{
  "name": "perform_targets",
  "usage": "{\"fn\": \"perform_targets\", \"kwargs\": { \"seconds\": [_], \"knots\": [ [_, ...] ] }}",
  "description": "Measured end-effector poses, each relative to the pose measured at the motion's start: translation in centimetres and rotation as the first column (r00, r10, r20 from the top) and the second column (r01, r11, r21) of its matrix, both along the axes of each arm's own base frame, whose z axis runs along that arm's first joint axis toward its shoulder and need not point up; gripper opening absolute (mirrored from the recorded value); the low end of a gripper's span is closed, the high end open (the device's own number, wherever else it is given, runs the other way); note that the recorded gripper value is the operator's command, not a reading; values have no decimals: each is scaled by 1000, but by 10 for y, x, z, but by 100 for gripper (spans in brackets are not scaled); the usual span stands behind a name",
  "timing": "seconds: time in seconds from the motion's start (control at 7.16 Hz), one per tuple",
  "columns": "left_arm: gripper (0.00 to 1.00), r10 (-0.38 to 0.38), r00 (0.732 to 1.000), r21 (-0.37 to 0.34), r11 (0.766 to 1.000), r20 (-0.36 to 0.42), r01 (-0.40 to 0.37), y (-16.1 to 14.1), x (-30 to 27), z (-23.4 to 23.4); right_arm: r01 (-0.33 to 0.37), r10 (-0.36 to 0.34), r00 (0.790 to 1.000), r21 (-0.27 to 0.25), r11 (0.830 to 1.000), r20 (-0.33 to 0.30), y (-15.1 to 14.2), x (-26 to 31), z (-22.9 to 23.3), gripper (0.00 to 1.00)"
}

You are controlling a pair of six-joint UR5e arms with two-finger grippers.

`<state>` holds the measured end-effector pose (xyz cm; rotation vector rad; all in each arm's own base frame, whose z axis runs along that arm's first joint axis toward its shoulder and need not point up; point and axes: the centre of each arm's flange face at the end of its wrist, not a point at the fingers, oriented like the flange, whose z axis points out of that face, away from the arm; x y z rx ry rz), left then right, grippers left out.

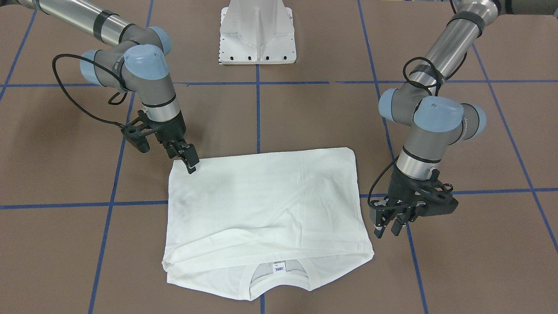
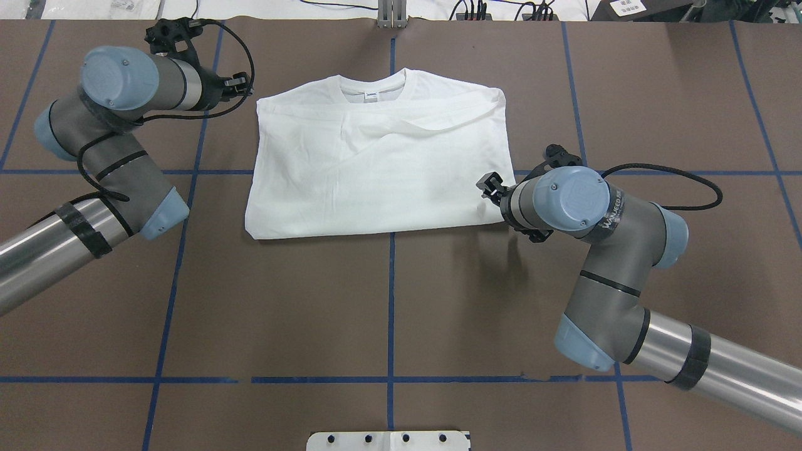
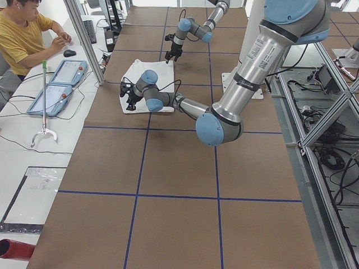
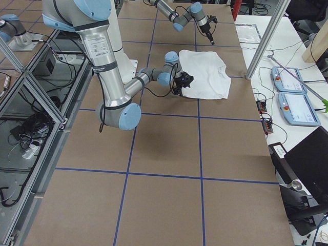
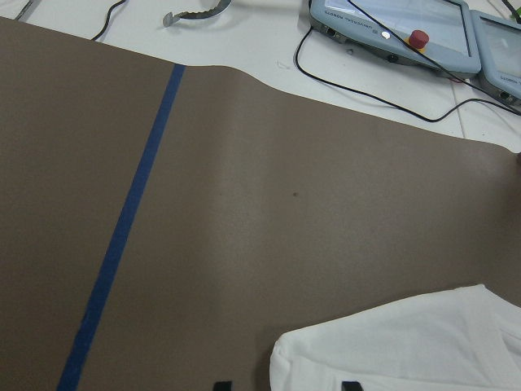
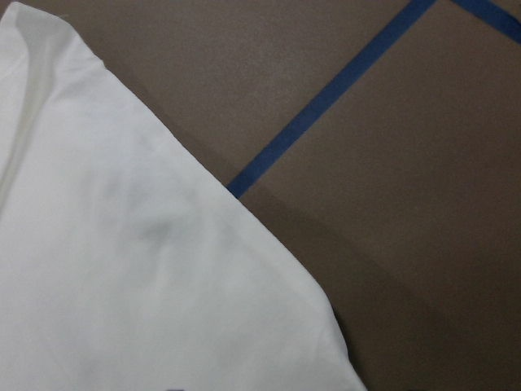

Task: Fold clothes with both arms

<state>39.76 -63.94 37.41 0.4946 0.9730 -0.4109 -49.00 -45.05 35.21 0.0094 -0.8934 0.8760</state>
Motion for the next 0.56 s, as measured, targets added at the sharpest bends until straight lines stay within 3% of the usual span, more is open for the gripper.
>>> {"fn": "perform_targets", "kwargs": {
  "seconds": [0.14,0.56],
  "knots": [
    [54,0,1000,0,1000,0,0,0,0,0,-3,3,1000,-5,1000,-4,2,0,3,1],
    [55,-2,1000,-1,1000,0,2,0,0,0,-27,27,1000,-30,999,3,2,0,5,0]
  ]
}}
